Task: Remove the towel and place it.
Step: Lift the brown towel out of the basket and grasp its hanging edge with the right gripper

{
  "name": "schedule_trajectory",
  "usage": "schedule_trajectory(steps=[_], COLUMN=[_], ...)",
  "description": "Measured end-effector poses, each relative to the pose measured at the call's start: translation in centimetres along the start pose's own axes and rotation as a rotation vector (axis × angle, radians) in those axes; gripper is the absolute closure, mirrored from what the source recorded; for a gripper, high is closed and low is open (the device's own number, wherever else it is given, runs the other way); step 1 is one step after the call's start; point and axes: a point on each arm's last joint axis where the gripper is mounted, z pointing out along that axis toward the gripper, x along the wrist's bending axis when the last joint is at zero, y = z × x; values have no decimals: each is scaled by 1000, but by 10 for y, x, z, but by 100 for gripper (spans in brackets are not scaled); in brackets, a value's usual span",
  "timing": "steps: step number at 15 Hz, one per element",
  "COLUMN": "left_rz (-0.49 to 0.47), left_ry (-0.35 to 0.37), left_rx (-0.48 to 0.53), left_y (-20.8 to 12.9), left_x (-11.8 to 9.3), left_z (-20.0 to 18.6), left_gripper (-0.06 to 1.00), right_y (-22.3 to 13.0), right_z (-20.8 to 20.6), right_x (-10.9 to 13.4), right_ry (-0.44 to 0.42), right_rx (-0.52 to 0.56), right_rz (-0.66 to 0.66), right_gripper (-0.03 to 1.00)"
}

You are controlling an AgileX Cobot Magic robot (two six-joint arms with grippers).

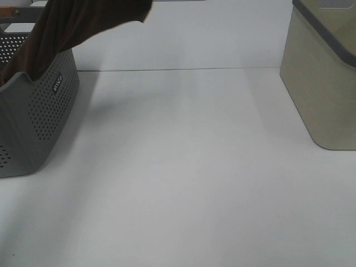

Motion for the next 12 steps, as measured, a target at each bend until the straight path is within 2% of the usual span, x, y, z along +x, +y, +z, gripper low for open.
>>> schedule_trajectory(steps=[2,4,9,11,12], left_rz=[66,109,175,203,218], left_ry=[-84,-161,-293,-330,-347], left_rx=[39,64,90,97,110], left_y=[-4,-9,-17,-20,-23], left_x=[-38,-75,-137,-154,-161], left_z=[7,10,10,9,8], left_gripper=[94,94,94,94,94], right_y=[1,7,30,40,46], right_z=[2,12,60,84,96], right_x=[0,1,3,3,4], right_ry=[5,50,179,243,281], right_rx=[13,78,301,319,295], right_rz=[20,69,142,101,77], right_gripper=[28,28,28,28,28])
